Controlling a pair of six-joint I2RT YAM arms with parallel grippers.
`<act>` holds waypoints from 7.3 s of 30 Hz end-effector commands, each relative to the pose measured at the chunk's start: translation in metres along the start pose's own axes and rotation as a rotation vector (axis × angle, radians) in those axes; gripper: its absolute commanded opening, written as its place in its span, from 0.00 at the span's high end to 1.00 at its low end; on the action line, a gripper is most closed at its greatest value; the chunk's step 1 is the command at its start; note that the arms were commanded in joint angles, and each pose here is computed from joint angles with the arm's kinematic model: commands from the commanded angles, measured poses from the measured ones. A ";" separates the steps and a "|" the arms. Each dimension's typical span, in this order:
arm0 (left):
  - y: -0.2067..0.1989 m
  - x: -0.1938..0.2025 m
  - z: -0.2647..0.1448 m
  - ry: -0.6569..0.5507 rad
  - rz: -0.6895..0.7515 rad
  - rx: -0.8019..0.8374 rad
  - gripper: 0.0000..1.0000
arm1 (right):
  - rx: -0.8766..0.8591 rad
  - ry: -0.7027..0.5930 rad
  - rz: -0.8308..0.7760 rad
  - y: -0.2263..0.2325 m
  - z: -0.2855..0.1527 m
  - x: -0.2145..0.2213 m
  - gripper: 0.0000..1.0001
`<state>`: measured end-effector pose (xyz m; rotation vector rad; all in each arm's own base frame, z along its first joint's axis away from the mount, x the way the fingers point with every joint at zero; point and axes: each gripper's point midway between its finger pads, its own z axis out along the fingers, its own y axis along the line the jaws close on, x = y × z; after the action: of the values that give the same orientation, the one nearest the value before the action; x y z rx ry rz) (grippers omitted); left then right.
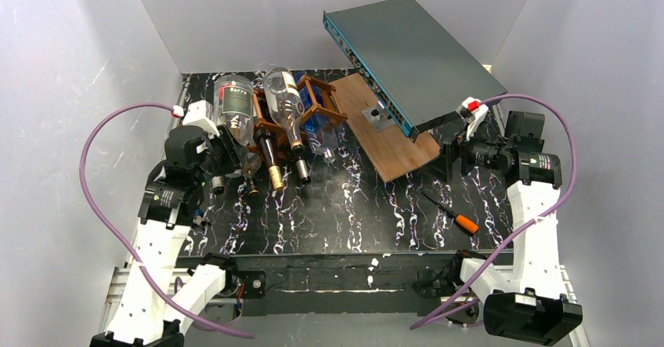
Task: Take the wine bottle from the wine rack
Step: Pick up the wine bottle from the wine rack, then place the wine bottle at the center of the board, then move the wine bottle to the center of the board.
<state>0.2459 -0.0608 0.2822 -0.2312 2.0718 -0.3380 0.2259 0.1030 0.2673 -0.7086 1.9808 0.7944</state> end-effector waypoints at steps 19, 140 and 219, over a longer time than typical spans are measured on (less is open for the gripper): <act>-0.187 -0.042 -0.073 -0.083 0.022 0.736 1.00 | 0.005 0.009 -0.102 0.006 -0.008 0.003 0.00; -0.327 0.193 -0.022 0.969 -0.241 0.778 0.07 | -0.503 0.097 -0.570 0.029 0.070 0.146 0.00; -0.115 0.058 -0.074 -0.006 0.069 0.523 0.02 | -0.169 0.074 -0.553 0.027 0.001 -0.017 0.92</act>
<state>0.1535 -0.1839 0.3114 0.1814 1.9105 -0.8440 0.2061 0.1291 0.2440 -1.4208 1.7319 0.6947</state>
